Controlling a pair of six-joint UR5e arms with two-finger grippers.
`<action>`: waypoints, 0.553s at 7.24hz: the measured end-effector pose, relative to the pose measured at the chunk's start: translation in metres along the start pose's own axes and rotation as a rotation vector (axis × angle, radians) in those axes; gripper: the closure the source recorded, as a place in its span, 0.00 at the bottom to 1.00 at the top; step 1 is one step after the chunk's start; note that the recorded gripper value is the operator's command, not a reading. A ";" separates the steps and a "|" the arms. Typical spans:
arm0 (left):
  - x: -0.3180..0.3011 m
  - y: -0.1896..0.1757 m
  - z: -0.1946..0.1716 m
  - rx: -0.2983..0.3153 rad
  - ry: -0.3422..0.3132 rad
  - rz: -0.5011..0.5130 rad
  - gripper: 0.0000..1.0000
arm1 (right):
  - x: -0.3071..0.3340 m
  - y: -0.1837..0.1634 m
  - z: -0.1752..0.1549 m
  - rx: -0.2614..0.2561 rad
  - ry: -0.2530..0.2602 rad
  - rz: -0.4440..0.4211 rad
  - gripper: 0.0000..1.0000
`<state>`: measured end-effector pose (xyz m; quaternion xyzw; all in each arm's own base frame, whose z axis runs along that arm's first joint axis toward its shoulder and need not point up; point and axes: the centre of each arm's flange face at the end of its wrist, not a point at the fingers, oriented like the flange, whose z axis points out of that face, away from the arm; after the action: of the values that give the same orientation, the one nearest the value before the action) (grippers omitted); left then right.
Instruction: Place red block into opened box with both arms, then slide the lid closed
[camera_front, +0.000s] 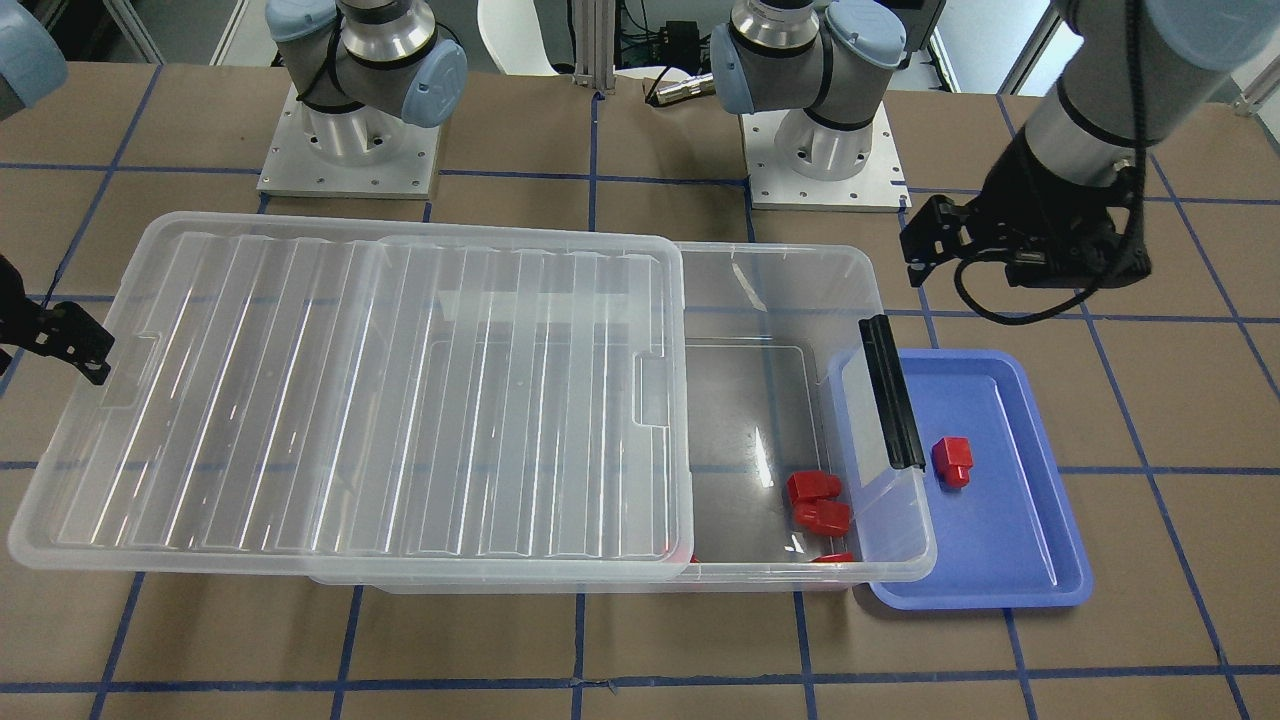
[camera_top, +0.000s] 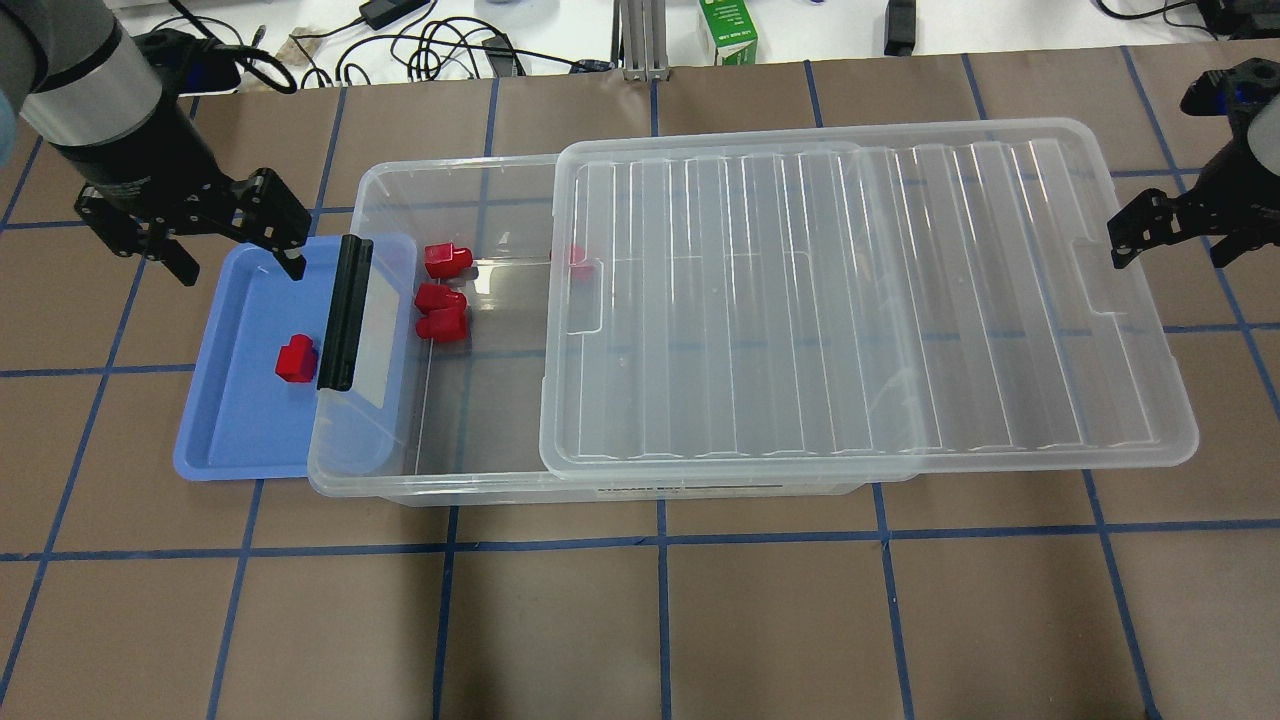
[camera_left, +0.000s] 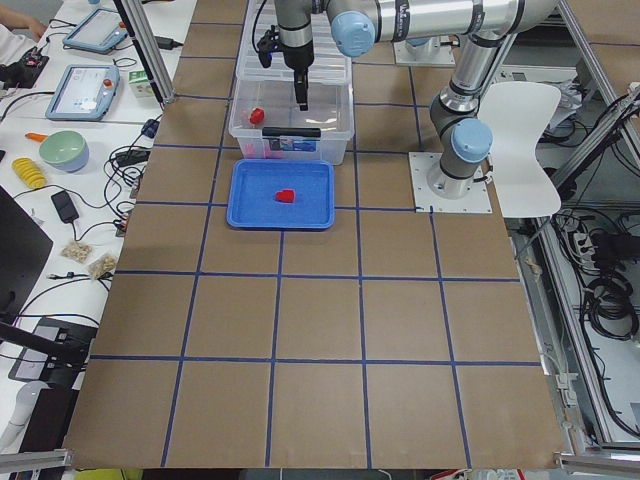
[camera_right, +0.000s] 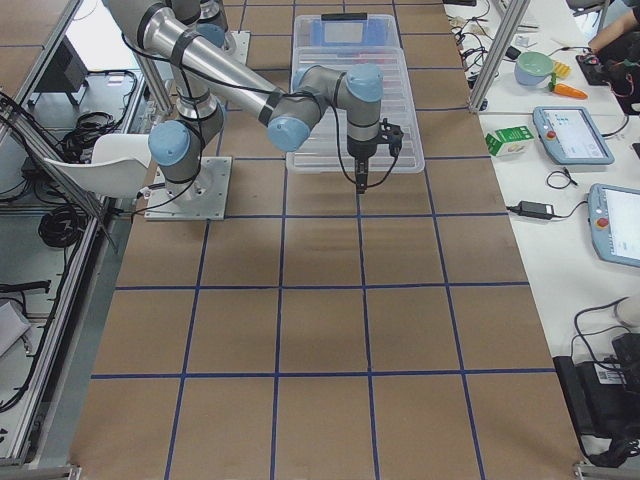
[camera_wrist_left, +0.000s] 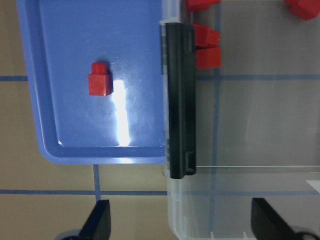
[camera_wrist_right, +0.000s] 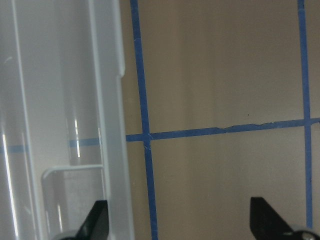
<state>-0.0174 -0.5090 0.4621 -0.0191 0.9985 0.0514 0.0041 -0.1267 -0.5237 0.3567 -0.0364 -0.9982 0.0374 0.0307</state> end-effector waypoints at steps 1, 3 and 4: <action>-0.033 -0.010 0.012 -0.017 0.009 -0.001 0.00 | 0.004 0.001 0.000 0.000 0.000 0.004 0.00; -0.073 -0.039 0.053 0.007 0.008 0.064 0.00 | 0.005 0.001 -0.002 0.003 -0.001 0.004 0.00; -0.086 -0.051 0.079 0.019 0.005 0.085 0.00 | 0.004 0.001 -0.006 0.010 -0.001 0.004 0.00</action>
<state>0.0708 -0.5486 0.3795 0.0232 0.9989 0.0418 -0.0006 -0.1307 -0.5218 0.3630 -0.0383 -0.9979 0.0426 0.0305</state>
